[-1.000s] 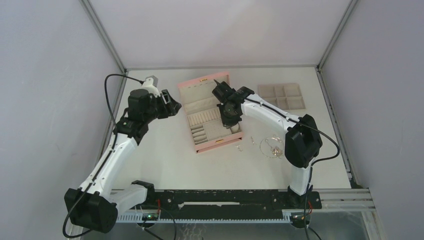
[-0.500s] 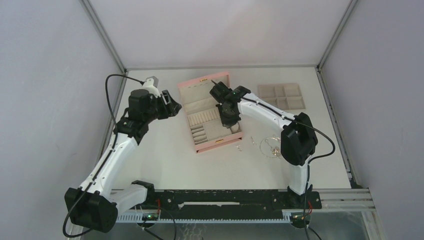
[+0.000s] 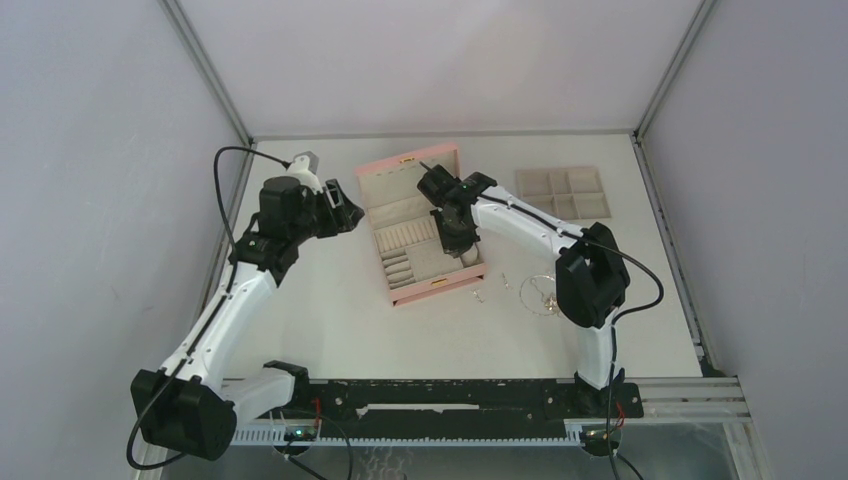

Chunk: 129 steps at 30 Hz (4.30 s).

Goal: Organize the mixed jewelry
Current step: Place the jewelry in the jewelry box.

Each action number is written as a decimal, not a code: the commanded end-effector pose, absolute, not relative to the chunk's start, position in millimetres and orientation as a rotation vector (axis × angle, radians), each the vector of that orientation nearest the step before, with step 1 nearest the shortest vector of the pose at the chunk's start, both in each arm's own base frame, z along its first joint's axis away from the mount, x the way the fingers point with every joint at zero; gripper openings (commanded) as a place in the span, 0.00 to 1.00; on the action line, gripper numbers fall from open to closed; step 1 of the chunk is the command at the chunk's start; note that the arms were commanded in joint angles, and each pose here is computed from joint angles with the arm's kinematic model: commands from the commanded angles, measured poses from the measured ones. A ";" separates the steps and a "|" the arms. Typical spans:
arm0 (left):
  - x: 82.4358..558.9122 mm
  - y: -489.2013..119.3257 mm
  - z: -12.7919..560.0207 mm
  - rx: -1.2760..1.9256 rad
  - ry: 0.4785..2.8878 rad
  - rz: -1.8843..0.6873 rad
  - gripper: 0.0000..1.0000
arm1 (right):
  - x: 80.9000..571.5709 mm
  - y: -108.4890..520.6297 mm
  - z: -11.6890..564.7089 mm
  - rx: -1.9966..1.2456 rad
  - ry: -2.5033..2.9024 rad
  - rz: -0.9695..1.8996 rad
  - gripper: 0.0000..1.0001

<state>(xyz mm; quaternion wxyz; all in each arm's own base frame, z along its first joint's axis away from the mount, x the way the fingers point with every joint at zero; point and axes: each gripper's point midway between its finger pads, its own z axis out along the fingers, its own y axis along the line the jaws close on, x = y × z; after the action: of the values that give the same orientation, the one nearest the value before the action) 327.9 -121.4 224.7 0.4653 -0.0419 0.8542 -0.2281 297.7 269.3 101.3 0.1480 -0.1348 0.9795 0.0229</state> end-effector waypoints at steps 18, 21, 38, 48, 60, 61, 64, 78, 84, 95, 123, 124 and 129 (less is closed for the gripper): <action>339.1 -123.9 255.1 -0.082 2.023 -0.578 0.64 | 311.8 276.5 105.8 -0.427 2.771 0.028 0.00; 339.3 -123.6 254.6 -0.081 2.024 -0.576 0.64 | 312.8 275.3 106.2 -0.434 2.767 0.021 0.00; 341.1 -124.6 253.6 -0.083 2.029 -0.579 0.64 | 312.6 276.0 109.4 -0.490 2.733 -0.015 0.00; 340.1 -124.0 252.8 -0.085 2.030 -0.576 0.64 | 314.3 278.1 113.0 -0.526 2.712 -0.046 0.00; 338.4 -123.7 252.8 -0.082 2.030 -0.577 0.64 | 312.5 281.8 113.1 -0.571 2.701 -0.092 0.00; 338.3 -124.0 252.8 -0.081 2.031 -0.578 0.64 | 312.8 281.9 113.2 -0.570 2.699 -0.096 0.00; 338.2 -123.8 253.4 -0.080 2.029 -0.576 0.64 | 312.9 279.8 114.6 -0.577 2.688 -0.119 0.00; 336.9 -123.4 253.1 -0.080 2.028 -0.576 0.64 | 310.6 277.1 117.9 -0.656 2.633 -0.221 0.00; 336.0 -123.0 252.2 -0.085 2.029 -0.577 0.64 | 309.4 276.4 116.3 -0.677 2.627 -0.247 0.00; 335.3 -122.3 250.9 -0.087 2.030 -0.573 0.64 | 306.0 278.9 107.5 -0.717 2.641 -0.261 0.00; 338.7 -122.4 250.4 -0.081 2.036 -0.565 0.64 | 310.5 275.8 112.5 -0.749 2.612 -0.321 0.00; 339.0 -122.6 250.4 -0.080 2.037 -0.565 0.64 | 310.1 275.4 112.1 -0.751 2.613 -0.326 0.00; 340.7 -123.8 250.7 -0.079 2.037 -0.569 0.64 | 309.9 275.0 114.3 -0.752 2.605 -0.323 0.00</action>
<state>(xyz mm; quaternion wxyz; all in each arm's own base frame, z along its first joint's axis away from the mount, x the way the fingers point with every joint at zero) 330.8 -122.1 220.2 0.4574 -0.0420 0.8591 -0.2257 306.3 269.1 97.7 0.1800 -0.2603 0.9411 -0.1188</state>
